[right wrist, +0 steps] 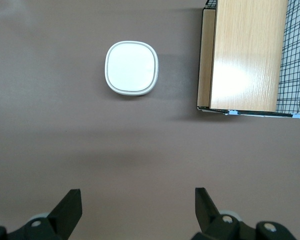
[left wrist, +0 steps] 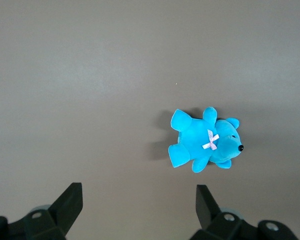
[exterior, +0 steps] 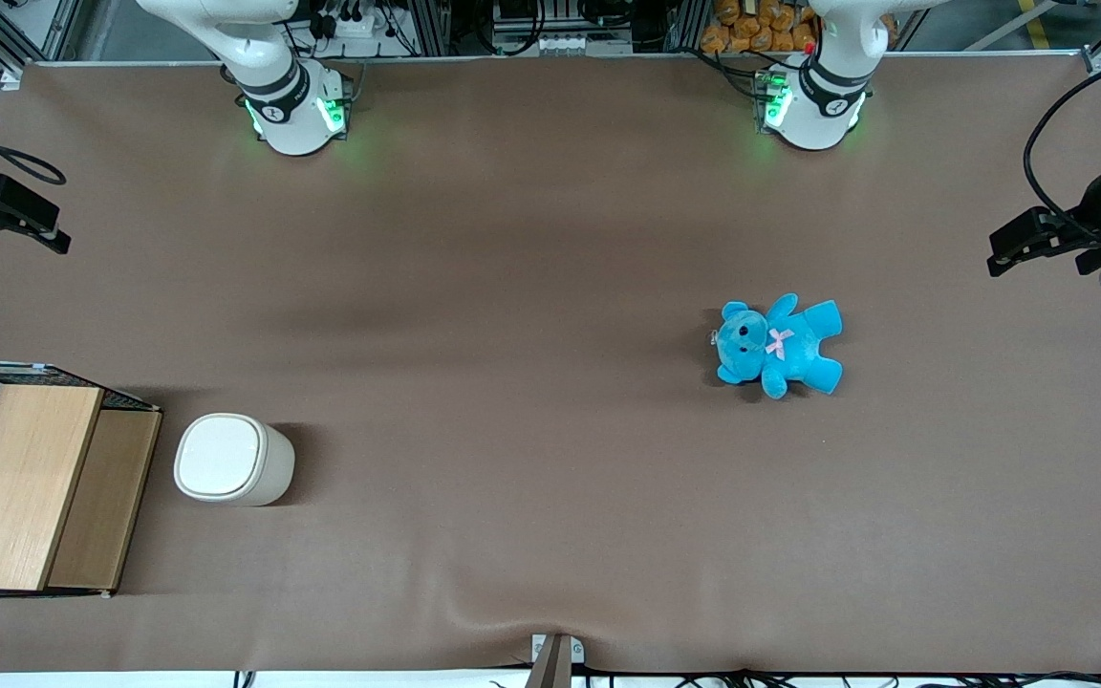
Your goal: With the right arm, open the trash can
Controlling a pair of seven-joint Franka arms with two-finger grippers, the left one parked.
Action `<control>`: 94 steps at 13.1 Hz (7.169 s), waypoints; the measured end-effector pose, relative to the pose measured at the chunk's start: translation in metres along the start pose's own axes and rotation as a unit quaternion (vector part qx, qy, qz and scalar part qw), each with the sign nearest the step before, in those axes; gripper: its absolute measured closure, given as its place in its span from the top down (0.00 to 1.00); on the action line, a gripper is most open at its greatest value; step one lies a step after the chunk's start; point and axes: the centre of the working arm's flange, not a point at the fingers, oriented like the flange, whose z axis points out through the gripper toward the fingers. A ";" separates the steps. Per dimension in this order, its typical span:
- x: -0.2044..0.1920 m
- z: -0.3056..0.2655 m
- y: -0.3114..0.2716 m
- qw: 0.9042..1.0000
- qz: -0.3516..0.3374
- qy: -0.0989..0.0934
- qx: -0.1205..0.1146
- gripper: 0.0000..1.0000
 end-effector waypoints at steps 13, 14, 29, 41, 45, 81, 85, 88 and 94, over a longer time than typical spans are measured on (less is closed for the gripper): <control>0.088 0.105 -0.007 1.000 -0.012 -0.022 -0.001 1.00; 0.100 0.115 -0.006 1.000 -0.012 -0.025 -0.001 0.97; 0.169 0.263 -0.003 1.000 -0.013 -0.020 -0.002 0.01; 0.174 0.330 -0.001 0.999 -0.012 -0.045 0.000 0.01; 0.176 0.334 0.003 0.999 -0.010 -0.040 -0.001 0.01; 0.113 0.056 0.003 0.999 -0.020 -0.036 -0.001 1.00; 0.067 0.027 0.011 0.999 -0.012 -0.034 -0.001 1.00; 0.039 0.020 0.009 1.000 -0.011 -0.027 -0.001 1.00; 0.019 0.015 0.004 1.000 -0.014 -0.006 -0.003 1.00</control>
